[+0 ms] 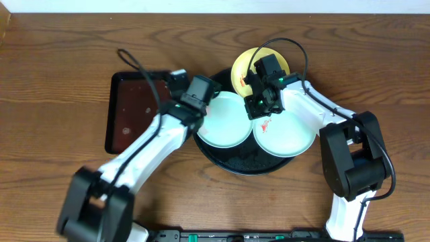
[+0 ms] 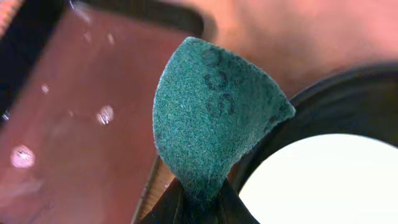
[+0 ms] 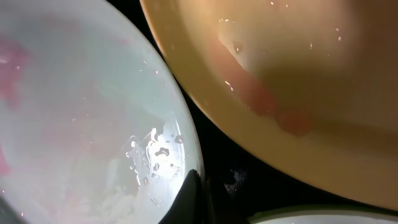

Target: Clean dirty plates on tray and stack at the side

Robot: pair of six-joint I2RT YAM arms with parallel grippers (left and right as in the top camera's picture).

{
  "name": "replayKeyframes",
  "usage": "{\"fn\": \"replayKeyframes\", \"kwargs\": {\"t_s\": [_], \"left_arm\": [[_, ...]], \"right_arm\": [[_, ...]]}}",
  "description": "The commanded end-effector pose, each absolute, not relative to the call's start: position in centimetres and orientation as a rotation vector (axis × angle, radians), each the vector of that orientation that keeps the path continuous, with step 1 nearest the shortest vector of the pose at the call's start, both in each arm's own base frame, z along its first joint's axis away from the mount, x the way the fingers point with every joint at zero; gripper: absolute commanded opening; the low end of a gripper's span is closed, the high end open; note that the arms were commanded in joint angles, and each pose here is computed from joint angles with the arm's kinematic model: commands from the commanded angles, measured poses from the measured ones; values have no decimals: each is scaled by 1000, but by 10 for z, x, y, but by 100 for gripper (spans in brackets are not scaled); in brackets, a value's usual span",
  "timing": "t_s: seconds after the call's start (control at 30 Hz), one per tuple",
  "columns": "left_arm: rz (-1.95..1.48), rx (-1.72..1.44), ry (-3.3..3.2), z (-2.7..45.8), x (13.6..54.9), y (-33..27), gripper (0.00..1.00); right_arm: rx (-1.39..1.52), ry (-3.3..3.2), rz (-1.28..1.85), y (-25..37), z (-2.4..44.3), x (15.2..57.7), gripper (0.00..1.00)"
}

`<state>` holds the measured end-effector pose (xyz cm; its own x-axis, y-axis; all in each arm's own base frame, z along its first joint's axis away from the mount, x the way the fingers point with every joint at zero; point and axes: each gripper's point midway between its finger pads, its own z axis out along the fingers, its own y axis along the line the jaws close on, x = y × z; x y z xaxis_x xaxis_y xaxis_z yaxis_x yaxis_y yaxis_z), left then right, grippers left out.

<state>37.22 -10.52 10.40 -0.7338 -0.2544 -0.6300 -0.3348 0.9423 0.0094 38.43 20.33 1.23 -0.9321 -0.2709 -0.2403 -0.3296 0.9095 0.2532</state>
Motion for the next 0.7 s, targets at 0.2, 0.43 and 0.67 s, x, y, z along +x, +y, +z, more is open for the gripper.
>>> {"fn": "replayKeyframes", "kwargs": {"t_s": [0.2, 0.43, 0.67], "left_arm": [[-8, -553, 2369, 162, 365, -51, 8], [-1, -852, 2414, 145, 350, 29, 8], [-69, -966, 2427, 136, 344, 57, 8]], "right_arm": [[-517, 2772, 544, 229, 55, 402, 1], [-531, 2688, 157, 218, 97, 422, 1], [-547, 2618, -89, 217, 138, 427, 1]]}}
